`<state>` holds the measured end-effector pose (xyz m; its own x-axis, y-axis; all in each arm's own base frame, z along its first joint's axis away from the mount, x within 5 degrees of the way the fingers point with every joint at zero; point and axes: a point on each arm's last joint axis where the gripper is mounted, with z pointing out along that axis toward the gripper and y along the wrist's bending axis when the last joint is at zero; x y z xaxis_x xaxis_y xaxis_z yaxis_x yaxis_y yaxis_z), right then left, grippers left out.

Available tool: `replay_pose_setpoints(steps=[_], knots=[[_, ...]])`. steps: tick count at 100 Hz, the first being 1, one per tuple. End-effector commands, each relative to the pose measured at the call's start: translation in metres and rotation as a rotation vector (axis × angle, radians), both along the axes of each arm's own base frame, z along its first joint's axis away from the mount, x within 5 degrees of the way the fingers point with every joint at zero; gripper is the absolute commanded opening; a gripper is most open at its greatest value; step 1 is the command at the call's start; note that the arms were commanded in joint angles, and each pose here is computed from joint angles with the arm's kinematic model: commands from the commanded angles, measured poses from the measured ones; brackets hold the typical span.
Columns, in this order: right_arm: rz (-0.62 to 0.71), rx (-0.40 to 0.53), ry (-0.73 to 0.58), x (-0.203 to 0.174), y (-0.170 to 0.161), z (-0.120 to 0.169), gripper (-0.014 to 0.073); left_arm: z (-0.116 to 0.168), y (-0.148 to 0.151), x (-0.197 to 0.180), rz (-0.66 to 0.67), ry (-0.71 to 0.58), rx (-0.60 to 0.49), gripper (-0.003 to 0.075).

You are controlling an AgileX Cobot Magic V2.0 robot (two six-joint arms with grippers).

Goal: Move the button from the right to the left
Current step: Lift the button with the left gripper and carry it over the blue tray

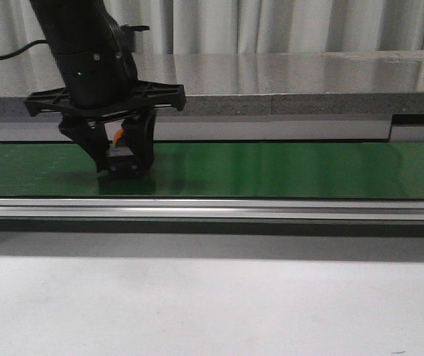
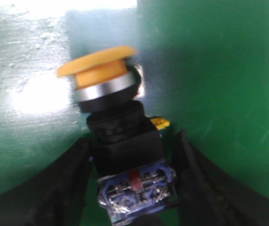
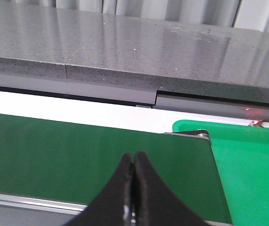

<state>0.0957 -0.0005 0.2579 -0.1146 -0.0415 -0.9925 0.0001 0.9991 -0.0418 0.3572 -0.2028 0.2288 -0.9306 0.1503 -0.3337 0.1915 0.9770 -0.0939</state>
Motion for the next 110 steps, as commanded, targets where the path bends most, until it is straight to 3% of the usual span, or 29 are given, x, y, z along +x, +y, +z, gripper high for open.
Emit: replay_pose_setpoints(steps=[1, 7, 17, 38, 65, 76, 93, 110], knots=[[-0.011, -0.008, -0.103, 0.001, -0.001, 0.016, -0.0067, 0.031, 0.000, -0.001, 0.009, -0.083, -0.052, 0.0136], [-0.011, -0.008, -0.103, 0.001, -0.001, 0.016, -0.0067, 0.031, 0.001, -0.002, 0.008, -0.078, -0.043, 0.0093], [-0.011, -0.008, -0.103, 0.001, -0.001, 0.016, -0.0067, 0.039, 0.004, -0.004, 0.004, -0.079, -0.020, 0.0085], [-0.011, -0.008, -0.103, 0.001, -0.001, 0.016, -0.0067, 0.087, 0.032, -0.010, 0.022, -0.195, -0.031, 0.0085], [-0.011, -0.008, -0.103, 0.001, -0.001, 0.016, -0.0067, 0.121, 0.130, -0.007, 0.133, -0.220, 0.064, 0.0085], [-0.011, -0.008, -0.103, 0.001, -0.001, 0.016, -0.0067, 0.122, 0.170, -0.003, 0.163, -0.209, 0.093, 0.0085], [-0.011, -0.008, -0.103, 0.001, -0.001, 0.016, -0.0067, 0.122, 0.232, -0.004, 0.244, -0.199, 0.026, 0.0085], [-0.011, -0.008, -0.103, 0.001, -0.001, 0.016, -0.0067, 0.116, 0.289, -0.010, 0.300, -0.180, 0.099, 0.0085]])
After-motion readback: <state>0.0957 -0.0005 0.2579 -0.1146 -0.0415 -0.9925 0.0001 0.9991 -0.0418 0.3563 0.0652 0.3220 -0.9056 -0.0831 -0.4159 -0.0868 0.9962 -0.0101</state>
